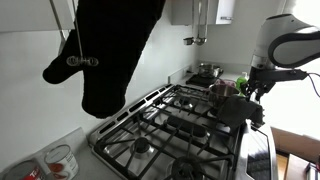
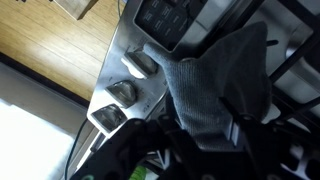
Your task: Move the pot to the right plate, remove the towel and put it on the stove
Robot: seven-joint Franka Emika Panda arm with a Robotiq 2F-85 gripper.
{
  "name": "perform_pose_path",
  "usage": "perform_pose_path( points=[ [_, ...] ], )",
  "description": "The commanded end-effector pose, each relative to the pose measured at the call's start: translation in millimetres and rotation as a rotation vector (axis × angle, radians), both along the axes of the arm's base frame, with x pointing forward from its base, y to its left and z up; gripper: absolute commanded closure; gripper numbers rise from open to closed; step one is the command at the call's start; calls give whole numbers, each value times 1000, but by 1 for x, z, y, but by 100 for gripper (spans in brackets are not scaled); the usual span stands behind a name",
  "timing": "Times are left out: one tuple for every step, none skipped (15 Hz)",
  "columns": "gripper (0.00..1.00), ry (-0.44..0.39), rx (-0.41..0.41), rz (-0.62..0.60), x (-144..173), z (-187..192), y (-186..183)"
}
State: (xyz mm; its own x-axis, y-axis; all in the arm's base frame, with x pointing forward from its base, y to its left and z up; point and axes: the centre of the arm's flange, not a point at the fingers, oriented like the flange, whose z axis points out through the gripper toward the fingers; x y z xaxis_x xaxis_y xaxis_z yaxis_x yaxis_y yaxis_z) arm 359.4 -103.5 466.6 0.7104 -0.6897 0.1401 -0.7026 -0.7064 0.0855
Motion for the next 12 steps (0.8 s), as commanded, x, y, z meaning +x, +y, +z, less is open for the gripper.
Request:
perform_pose_path(
  points=[
    [22, 9, -9, 18, 1, -4, 7],
    [15, 10, -10, 23, 2, -5, 9],
    [9, 12, -9, 30, 3, -7, 11],
    [14, 13, -9, 37, 4, -8, 12],
    [36, 16, -9, 42, 5, -10, 13],
    [40, 17, -9, 47, 6, -11, 14],
    [41, 17, -8, 53, 7, -12, 15],
    [47, 15, -8, 57, 7, -12, 16],
    [58, 17, -9, 61, 8, -13, 16],
    [65, 17, -8, 65, 9, -14, 17],
    [74, 19, -8, 67, 9, -15, 17],
    [81, 20, -8, 69, 10, -15, 17]
  ],
)
